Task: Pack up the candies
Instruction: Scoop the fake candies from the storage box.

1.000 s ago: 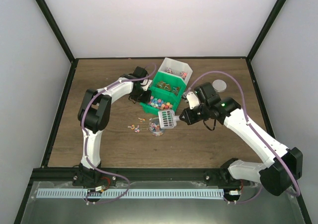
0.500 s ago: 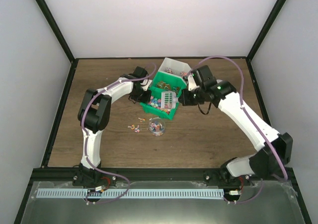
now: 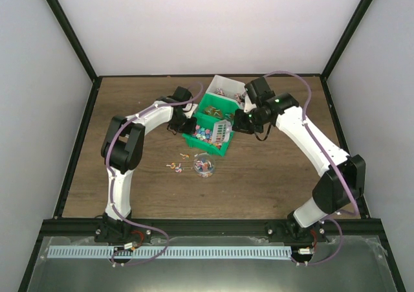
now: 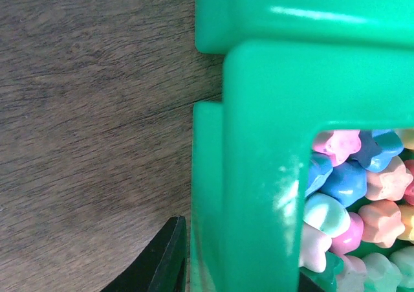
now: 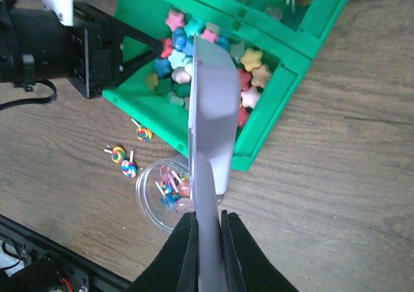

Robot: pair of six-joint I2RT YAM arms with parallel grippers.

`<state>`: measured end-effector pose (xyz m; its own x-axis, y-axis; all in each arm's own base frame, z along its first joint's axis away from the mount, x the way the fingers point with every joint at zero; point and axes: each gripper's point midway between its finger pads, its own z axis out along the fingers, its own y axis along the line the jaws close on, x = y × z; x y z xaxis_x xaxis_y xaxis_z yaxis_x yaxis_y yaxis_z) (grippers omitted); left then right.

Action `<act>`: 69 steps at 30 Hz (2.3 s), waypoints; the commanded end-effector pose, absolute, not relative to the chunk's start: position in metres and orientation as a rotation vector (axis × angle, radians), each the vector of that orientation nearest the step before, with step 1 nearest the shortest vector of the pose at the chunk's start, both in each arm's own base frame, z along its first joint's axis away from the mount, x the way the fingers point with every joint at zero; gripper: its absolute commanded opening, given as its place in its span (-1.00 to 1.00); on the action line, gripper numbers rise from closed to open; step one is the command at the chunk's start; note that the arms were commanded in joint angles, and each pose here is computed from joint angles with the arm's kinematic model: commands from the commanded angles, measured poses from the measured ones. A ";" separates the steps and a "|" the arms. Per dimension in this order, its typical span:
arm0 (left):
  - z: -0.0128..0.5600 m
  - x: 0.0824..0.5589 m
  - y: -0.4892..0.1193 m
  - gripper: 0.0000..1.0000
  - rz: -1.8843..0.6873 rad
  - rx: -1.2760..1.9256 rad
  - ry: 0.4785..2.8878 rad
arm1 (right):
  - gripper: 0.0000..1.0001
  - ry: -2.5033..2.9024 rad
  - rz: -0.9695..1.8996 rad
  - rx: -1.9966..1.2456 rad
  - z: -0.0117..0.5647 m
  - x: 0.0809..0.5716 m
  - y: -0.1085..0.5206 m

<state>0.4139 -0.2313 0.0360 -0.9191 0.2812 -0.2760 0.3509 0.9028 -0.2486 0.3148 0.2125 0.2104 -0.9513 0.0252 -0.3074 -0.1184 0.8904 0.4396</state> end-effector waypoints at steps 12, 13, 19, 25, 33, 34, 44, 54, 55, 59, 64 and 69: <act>0.061 0.422 -0.235 -0.54 -0.476 0.473 2.769 | -0.99 2.931 0.553 0.148 0.163 0.313 0.204; 0.062 0.422 -0.235 -0.55 -0.480 0.474 2.767 | -0.99 2.934 0.527 0.170 0.162 0.317 0.202; 0.059 0.422 -0.236 -0.66 -0.484 0.475 2.772 | -0.99 3.042 0.301 0.233 0.144 0.325 0.189; 0.059 0.422 -0.236 -0.66 -0.488 0.477 2.772 | -0.99 3.121 0.060 0.200 0.115 0.322 0.180; 0.053 0.418 -0.237 -0.66 -0.499 0.482 2.790 | -0.99 3.137 0.324 0.125 0.079 0.337 0.224; 0.052 0.418 -0.237 -0.66 -0.499 0.483 2.791 | -0.99 3.128 0.352 0.120 0.078 0.340 0.229; 0.050 0.420 -0.235 -0.66 -0.544 0.442 2.796 | -0.99 2.978 0.748 0.029 0.080 0.344 0.254; 0.054 0.430 -0.220 -0.65 -0.537 0.376 2.797 | -0.99 2.710 1.296 0.149 0.101 0.336 0.230; 0.053 0.430 -0.220 -0.64 -0.536 0.376 2.798 | -0.99 2.709 1.269 0.139 0.104 0.338 0.229; 0.054 0.431 -0.219 -0.64 -0.538 0.371 2.797 | -0.99 2.703 1.197 0.096 0.117 0.343 0.222; 0.056 0.433 -0.218 -0.65 -0.535 0.366 2.792 | -0.99 2.663 1.220 0.088 0.128 0.341 0.214; 0.056 0.433 -0.218 -0.64 -0.538 0.366 2.791 | -0.99 2.626 1.237 0.102 0.137 0.339 0.205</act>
<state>0.4204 -0.2177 0.0409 -0.9328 0.2372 -0.2715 0.3147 0.9032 -0.2919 0.3420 0.2120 0.1211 -0.9751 0.1620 -0.1513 -0.0080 0.6563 0.7545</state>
